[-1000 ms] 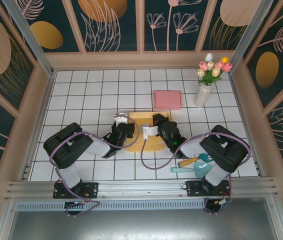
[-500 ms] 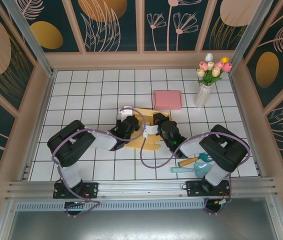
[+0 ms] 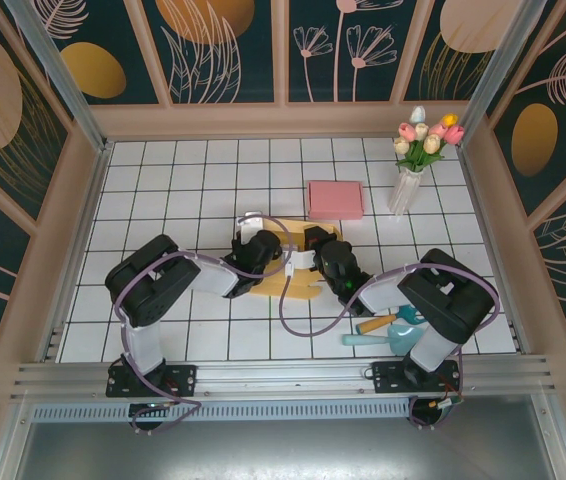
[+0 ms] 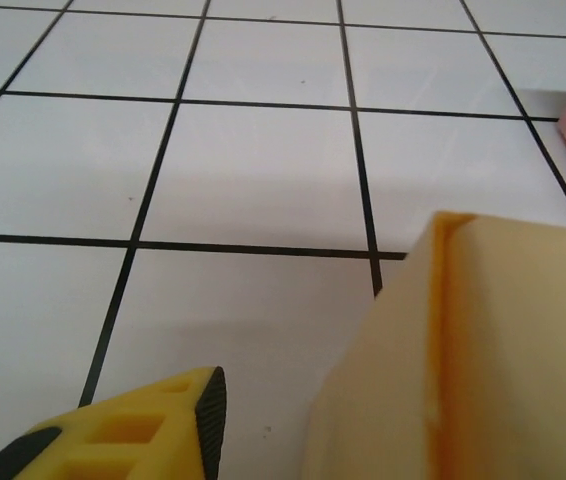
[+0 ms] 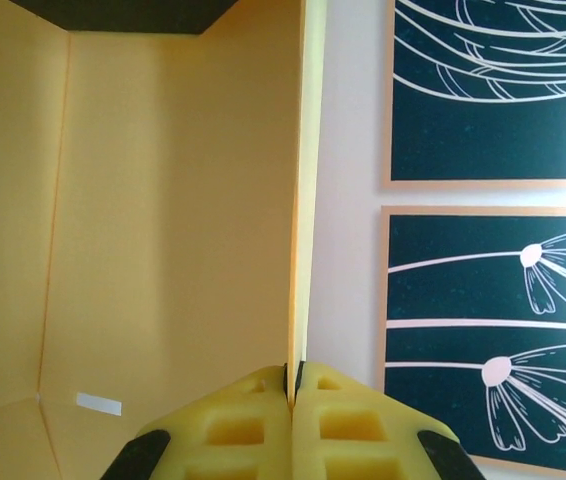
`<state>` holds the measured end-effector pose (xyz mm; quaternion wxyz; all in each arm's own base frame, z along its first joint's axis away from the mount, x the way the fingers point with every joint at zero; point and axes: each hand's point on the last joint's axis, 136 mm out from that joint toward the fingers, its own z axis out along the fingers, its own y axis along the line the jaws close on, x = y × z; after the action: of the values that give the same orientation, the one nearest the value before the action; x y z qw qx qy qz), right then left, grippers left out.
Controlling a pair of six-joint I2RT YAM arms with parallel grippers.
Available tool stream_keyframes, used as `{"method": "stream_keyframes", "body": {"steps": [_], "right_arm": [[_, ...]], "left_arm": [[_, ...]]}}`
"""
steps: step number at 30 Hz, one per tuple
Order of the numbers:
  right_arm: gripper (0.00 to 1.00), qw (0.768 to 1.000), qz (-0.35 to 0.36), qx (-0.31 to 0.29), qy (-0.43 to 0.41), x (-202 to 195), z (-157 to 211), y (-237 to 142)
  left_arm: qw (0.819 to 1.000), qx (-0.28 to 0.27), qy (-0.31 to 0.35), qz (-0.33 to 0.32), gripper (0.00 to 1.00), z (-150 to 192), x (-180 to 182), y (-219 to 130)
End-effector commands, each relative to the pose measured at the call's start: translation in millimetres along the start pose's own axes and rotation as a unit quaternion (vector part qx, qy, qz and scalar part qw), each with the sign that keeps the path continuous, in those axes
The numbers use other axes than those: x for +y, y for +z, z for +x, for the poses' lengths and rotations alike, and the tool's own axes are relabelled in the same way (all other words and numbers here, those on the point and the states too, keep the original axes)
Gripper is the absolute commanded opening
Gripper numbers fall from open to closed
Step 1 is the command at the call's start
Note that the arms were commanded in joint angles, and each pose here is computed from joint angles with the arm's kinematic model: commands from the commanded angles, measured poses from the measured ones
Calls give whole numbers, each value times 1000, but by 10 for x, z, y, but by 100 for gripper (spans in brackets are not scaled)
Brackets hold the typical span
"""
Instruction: Fold the paper box
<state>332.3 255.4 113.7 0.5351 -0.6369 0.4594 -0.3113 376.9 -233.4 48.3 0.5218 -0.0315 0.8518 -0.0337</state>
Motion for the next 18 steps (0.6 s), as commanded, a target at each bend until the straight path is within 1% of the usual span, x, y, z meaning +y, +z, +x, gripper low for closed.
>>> {"method": "stream_keyframes", "body": {"steps": [1,5,9,11,12,14,18], "right_arm": [[0,996,-84,39,-10,514,229,-54],[0,995,-85,43,-4,527,239,-37],[0,995,-86,44,4,535,237,-30],[0,995,-87,45,7,543,239,-25],[0,995,-88,46,8,547,244,-26],[0,995,-89,46,10,558,243,-30],[0,995,-91,47,8,567,254,-45]], "left_arm": [[999,-20,-2,27,47,-155,53,-65],[996,-25,-7,81,53,-203,-52,-203],[993,-19,-12,117,59,-209,-130,-293],[991,-17,-15,131,64,-196,-157,-331],[991,-15,-16,136,65,-178,-167,-344],[991,-12,-13,135,65,-139,-144,-348],[993,-14,8,120,58,-67,-39,-355]]}}
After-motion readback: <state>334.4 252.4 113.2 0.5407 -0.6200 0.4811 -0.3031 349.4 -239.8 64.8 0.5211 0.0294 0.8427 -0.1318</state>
